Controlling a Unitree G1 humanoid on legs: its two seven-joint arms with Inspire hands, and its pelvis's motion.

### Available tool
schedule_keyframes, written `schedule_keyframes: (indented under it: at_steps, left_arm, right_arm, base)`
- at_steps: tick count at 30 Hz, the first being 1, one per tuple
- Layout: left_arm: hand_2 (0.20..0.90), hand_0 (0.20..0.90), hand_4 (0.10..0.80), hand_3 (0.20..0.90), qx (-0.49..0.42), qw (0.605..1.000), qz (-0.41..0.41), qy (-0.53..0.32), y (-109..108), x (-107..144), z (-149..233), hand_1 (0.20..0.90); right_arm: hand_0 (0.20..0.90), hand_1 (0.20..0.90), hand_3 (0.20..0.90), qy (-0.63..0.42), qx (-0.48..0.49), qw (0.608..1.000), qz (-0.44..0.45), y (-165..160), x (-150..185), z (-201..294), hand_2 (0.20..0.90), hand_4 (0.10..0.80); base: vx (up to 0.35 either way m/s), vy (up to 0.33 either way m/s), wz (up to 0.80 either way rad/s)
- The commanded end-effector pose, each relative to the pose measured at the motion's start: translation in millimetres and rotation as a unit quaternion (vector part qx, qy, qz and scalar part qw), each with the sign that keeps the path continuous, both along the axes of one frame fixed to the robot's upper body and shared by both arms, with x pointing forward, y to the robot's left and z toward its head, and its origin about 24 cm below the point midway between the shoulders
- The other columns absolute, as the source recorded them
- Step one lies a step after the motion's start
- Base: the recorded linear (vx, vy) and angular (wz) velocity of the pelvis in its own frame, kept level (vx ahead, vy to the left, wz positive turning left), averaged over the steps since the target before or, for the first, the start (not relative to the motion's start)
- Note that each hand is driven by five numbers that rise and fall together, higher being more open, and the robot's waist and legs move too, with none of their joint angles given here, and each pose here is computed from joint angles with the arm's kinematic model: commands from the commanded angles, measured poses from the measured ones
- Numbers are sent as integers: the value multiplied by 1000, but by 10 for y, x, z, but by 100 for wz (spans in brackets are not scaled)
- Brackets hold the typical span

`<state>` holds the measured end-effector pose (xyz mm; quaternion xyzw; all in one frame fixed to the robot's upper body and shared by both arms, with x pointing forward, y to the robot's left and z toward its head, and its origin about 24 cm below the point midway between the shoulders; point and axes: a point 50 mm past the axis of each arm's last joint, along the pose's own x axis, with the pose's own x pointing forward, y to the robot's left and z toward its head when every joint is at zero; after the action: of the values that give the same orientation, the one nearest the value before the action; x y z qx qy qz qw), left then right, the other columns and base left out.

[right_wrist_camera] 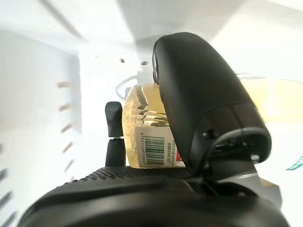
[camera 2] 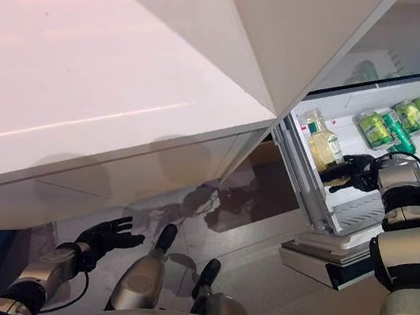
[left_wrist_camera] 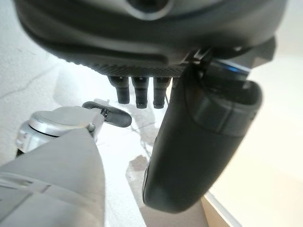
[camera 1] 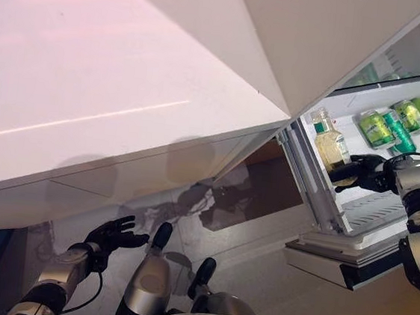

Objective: Put drinks into fridge and close the fridge

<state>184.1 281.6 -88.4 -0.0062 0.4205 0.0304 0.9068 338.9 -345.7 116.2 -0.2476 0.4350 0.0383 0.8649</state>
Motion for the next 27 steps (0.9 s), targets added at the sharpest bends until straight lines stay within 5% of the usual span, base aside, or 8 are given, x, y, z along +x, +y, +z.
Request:
schedule_keyframes:
  at_steps: [1,25,27]
  left_arm:
    - [900,900,800,900,21,1000,8,21,160,-148,-15,900]
    - [900,900,800,900,28,999,23,14,138,-32,-4,900]
    - [900,900,800,900,28,999,24,15,134,-26,-5,900]
  right_arm:
    - [300,300,200,-1,-77,997,2,-200,20,583,300,100]
    - [300,300,200,59,-46,997,-26,-119,-56,111,300,100]
    - [394,394,310,60,-47,997,-27,-115,-60,83,394,210]
  base:
    - [0,0,0]
    - [5,-1,2]
    - [0,0,0]
